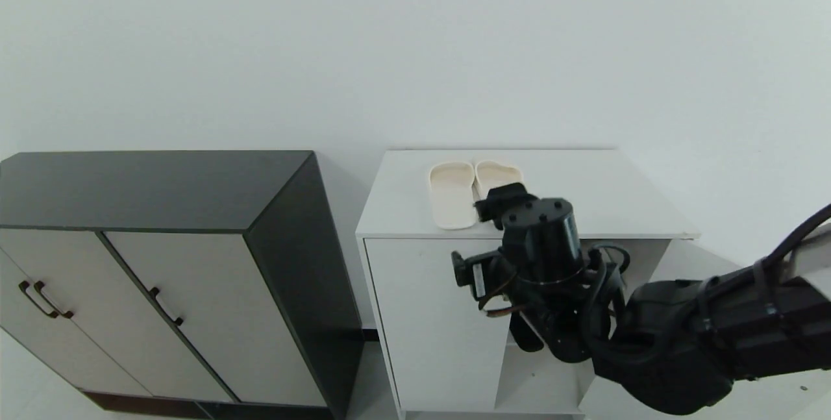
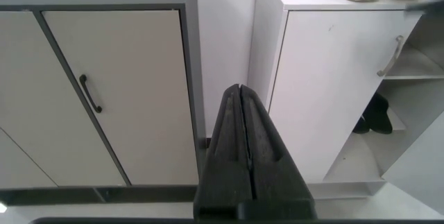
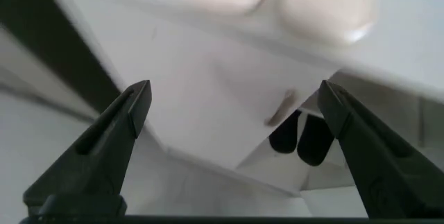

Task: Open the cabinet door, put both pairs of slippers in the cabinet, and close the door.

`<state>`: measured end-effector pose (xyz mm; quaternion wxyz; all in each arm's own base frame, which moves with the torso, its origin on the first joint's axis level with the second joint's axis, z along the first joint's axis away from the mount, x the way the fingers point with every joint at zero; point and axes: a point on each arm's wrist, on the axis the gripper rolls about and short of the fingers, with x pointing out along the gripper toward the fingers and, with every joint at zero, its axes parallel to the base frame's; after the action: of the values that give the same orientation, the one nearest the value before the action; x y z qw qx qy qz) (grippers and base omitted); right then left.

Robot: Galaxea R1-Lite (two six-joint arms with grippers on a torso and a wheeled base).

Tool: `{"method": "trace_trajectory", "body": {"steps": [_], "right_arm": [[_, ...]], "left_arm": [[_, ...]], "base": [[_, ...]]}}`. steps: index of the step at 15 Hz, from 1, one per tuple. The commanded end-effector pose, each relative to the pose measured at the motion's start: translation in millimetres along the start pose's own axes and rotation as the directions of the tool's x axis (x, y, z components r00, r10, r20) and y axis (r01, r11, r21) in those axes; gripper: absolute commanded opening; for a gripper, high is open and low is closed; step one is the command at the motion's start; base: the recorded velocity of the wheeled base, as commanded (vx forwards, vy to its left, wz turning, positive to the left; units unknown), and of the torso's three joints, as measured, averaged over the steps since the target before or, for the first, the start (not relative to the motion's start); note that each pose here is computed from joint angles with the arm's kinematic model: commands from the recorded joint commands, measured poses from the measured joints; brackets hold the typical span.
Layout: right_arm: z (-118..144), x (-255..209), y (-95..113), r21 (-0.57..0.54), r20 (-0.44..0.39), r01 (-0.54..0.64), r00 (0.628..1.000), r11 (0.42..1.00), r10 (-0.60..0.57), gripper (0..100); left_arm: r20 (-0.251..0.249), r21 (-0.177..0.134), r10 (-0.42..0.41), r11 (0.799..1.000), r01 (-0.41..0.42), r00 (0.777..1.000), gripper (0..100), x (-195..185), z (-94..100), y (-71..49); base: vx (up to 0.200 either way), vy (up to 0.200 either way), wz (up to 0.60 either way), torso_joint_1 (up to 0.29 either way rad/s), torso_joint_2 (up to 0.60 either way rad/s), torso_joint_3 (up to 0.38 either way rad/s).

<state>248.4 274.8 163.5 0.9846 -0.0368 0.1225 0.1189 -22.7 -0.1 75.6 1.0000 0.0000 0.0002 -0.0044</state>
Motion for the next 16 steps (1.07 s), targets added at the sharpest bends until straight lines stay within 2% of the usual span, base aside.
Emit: {"method": "trace_trajectory", "body": {"steps": [1, 10, 12, 16], "right_arm": [[34, 1, -4, 0.097, 0.069, 0.08, 0.994, 0.992, -0.087, 100], [18, 22, -2, 0.076, 0.033, 0.11, 0.993, 0.991, -0.113, 100], [4, 35, 5, 0.064, 0.027, 0.107, 0.994, 0.992, -0.109, 100], [-6, 50, 9, 0.055, 0.016, 0.075, 0.997, 0.996, -0.076, 100]], "left_arm": [[0.0, 0.0, 0.0, 1.0, 0.0, 1.0, 0, 0, 0.0, 0.0], [0.0, 0.0, -0.007, 1.0, 0.007, 1.0, 0, 0, 0.0, -0.2], [0.0, -0.002, -0.005, 1.0, 0.005, 1.0, 0, 0, 0.0, -0.1], [0.0, -0.002, -0.005, 1.0, 0.005, 1.0, 0, 0, 0.0, -0.1]], "base": [[0.0, 0.0, 0.0, 0.0, 0.0, 0.0], [0.2, 0.0, 0.0, 0.004, 0.0, 0.001], [0.0, 0.0, 0.0, 0.0, 0.0, 0.0], [0.0, 0.0, 0.0, 0.0, 0.0, 0.0]]}}
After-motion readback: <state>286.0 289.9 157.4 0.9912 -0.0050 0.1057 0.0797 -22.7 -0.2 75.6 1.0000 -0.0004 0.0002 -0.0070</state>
